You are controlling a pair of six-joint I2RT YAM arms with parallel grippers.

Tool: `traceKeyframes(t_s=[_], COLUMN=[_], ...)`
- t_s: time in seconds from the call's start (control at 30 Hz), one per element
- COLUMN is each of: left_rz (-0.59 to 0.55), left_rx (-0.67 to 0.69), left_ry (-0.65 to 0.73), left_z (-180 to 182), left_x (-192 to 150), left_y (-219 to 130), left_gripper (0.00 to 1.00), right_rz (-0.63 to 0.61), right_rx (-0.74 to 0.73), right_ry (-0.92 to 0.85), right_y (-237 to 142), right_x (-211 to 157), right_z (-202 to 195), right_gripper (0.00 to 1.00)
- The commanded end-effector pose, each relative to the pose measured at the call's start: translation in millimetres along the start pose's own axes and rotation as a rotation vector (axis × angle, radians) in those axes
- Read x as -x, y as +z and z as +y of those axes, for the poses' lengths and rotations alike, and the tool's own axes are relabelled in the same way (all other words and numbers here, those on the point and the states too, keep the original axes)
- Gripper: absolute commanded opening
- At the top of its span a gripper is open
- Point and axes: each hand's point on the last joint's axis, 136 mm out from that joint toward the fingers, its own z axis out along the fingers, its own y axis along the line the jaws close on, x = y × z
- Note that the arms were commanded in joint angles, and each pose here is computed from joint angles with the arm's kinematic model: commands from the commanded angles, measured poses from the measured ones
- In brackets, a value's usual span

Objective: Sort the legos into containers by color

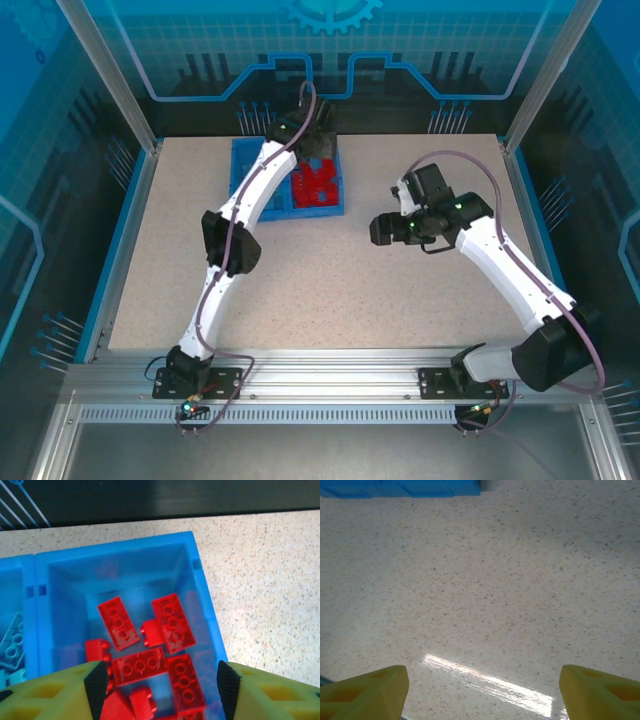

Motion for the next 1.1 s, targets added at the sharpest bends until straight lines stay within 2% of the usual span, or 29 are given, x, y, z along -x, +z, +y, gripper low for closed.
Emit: traceKeyframes(t_s=[0.0,0.1,0.2,0.37,0.5,0.63,0.77,0.9,1.0,1.07], left_rz=[-0.021,0.019,0.005,-0.064,-0.102,-0.178,-0.253,-0.297,-0.287,-0.287], left_rx=[-0.012,-0.012,-0.026,-0.076,-0.097,-0.059,-0.023,0.03,0.056,0.065], left_ry=[0.066,0.112,0.129,0.039,0.025,-0.017,-0.011,-0.012,0.003,0.012], left_z=[8,6,4,26,49,85,113,137,148,152], left_x=[17,1,-18,-67,-123,-174,-212,-230,-238,-240], left_y=[-74,-95,-111,-136,-144,-154,-158,-163,-161,-159], left_gripper=[0.64,0.66,0.66,0.67,0.76,0.86,0.91,0.9,0.9,0.91], right_rz=[-0.164,-0.273,-0.344,-0.357,-0.366,-0.435,-0.49,-0.495,-0.562,-0.47], right_rx=[-0.115,-0.188,-0.26,-0.372,-0.439,-0.457,-0.447,-0.435,-0.402,-0.374], right_ry=[-0.015,-0.037,-0.045,-0.05,-0.089,-0.109,-0.138,-0.121,-0.109,-0.157], right_y=[-9,-12,-13,-8,7,24,42,68,84,102], right_x=[20,26,29,23,14,6,8,19,39,50], right_z=[-27,-45,-64,-95,-114,-130,-137,-151,-157,-154], right_gripper=[0.81,0.82,0.84,0.88,0.9,0.97,1.0,1.0,1.0,0.98])
